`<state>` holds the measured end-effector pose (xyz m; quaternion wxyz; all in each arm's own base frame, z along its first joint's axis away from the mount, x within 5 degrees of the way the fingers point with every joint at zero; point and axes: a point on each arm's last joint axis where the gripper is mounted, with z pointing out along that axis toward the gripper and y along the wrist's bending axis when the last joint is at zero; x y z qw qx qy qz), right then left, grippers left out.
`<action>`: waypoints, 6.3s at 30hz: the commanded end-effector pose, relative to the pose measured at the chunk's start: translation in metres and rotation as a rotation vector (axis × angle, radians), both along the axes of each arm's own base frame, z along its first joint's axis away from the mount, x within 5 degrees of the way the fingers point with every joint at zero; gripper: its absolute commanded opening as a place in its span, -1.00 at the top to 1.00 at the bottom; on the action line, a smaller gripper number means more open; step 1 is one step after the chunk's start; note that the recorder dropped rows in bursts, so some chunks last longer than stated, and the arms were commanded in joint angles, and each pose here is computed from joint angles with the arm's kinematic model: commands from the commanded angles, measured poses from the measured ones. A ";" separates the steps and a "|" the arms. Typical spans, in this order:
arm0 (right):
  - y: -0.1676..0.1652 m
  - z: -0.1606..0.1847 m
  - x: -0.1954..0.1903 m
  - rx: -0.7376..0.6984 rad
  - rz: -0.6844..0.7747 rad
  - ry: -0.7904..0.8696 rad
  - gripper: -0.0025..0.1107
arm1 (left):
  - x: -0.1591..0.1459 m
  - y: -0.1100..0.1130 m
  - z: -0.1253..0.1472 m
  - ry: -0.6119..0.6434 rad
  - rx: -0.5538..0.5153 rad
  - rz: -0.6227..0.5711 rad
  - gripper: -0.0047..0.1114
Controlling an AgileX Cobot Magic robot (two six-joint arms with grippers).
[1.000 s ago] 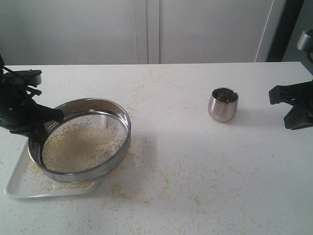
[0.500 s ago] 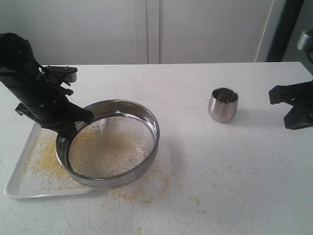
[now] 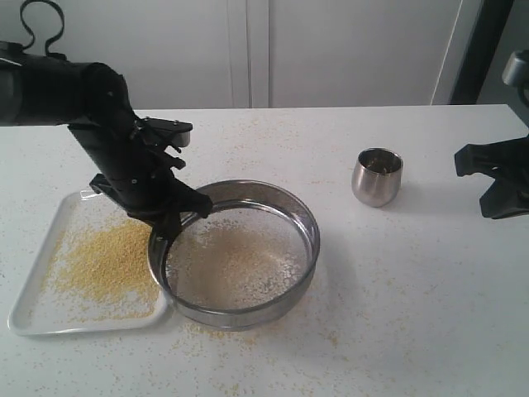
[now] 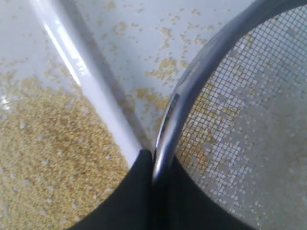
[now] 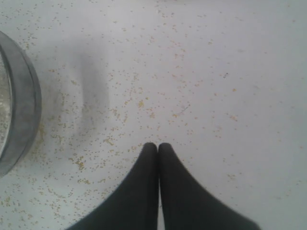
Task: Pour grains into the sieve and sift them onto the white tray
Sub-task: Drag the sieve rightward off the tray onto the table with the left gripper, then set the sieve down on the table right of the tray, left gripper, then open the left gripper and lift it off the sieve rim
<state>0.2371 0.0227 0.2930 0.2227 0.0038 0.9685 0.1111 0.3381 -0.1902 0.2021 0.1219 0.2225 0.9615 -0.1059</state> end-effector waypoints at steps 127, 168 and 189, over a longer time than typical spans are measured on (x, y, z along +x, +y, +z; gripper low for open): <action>-0.002 0.002 0.000 -0.004 -0.003 -0.013 0.96 | 0.015 -0.092 -0.021 -0.026 0.103 -0.207 -0.22; -0.002 0.002 0.000 -0.004 -0.003 -0.013 0.96 | 0.008 -0.087 0.036 -0.035 0.069 -0.175 0.76; -0.002 0.002 0.000 -0.004 -0.003 -0.013 0.96 | 0.042 -0.001 0.047 0.064 0.158 0.071 0.92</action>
